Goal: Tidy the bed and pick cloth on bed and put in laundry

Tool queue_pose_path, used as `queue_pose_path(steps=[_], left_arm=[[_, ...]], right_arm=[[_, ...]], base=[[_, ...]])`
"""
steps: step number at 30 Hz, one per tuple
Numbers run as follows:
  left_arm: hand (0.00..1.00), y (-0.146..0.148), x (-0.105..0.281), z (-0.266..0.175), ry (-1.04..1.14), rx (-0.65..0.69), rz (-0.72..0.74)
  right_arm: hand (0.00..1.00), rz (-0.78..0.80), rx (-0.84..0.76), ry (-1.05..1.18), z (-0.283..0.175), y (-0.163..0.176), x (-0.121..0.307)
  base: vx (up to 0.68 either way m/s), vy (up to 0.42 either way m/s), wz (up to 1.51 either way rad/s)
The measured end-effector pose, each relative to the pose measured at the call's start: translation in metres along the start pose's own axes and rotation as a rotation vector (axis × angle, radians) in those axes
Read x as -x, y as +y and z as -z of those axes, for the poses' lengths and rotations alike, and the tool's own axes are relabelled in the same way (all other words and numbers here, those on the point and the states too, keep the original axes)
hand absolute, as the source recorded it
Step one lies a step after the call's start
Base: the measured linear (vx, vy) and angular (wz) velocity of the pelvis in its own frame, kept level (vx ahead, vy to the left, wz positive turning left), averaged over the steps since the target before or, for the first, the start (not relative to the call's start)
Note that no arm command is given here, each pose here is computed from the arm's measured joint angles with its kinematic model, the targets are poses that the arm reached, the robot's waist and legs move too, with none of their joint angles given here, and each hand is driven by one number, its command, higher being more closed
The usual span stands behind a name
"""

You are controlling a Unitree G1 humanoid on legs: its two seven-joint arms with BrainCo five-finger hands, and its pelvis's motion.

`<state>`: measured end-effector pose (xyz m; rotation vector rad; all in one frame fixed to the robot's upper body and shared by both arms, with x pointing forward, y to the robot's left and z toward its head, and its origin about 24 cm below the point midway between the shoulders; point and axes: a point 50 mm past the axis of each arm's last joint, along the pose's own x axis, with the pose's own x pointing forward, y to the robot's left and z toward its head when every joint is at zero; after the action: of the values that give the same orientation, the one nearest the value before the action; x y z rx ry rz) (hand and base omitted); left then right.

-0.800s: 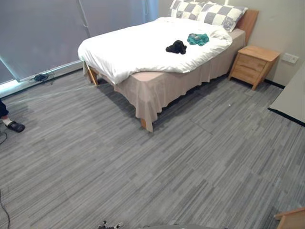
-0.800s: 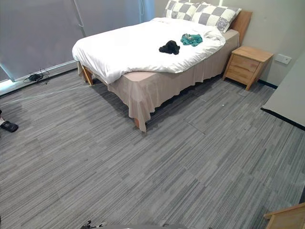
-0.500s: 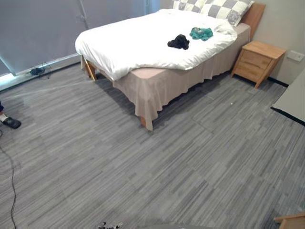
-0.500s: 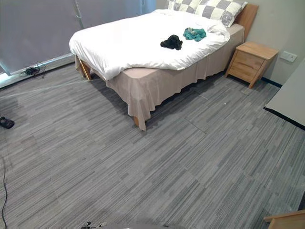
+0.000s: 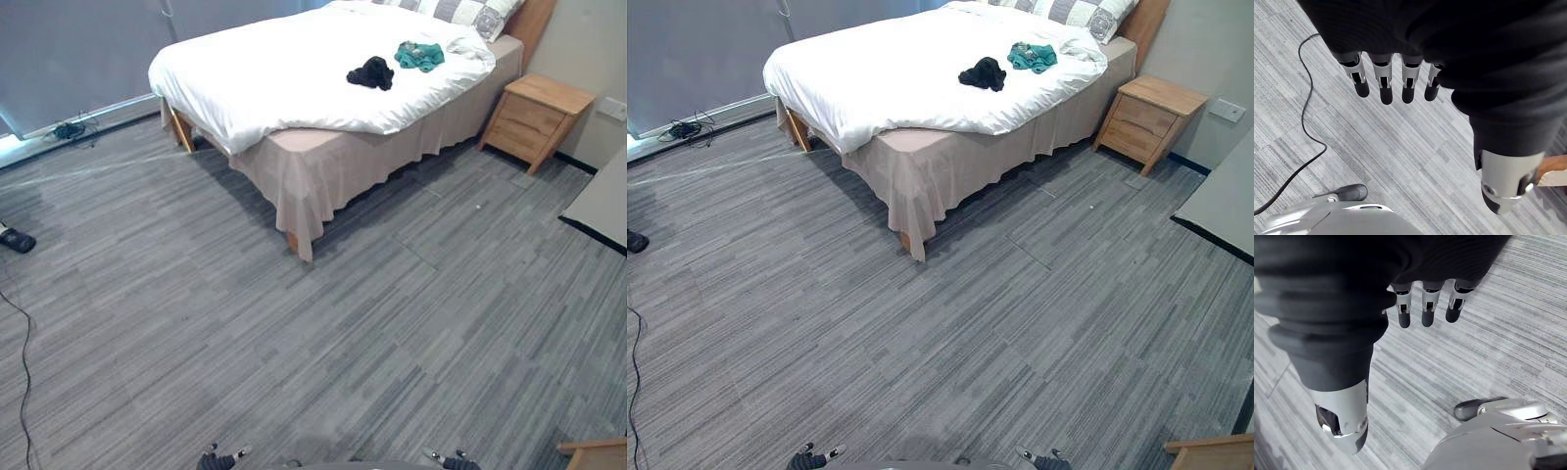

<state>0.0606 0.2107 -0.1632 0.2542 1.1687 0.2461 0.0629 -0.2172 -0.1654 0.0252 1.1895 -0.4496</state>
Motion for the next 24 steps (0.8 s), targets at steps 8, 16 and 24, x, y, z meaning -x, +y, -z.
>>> queue_pose_path(steps=[8, 16, 24], left_arm=[[0.0, 0.0, 0.0, 0.0, 0.002, -0.001, 0.002], [0.0, 0.0, -0.002, -0.008, -0.017, 0.0, 0.001], [0.0, 0.0, -0.005, -0.02, -0.042, -0.004, 0.006]], right_arm=[[0.0, -0.001, 0.002, -0.002, -0.001, 0.0, 0.0], [0.0, -0.006, 0.003, -0.018, -0.008, 0.002, -0.001], [0.0, 0.001, -0.007, -0.041, -0.012, -0.001, -0.001]], base=[[-0.03, -0.041, -0.09], [0.02, -0.034, -0.2], [0.09, -0.012, 0.0]])
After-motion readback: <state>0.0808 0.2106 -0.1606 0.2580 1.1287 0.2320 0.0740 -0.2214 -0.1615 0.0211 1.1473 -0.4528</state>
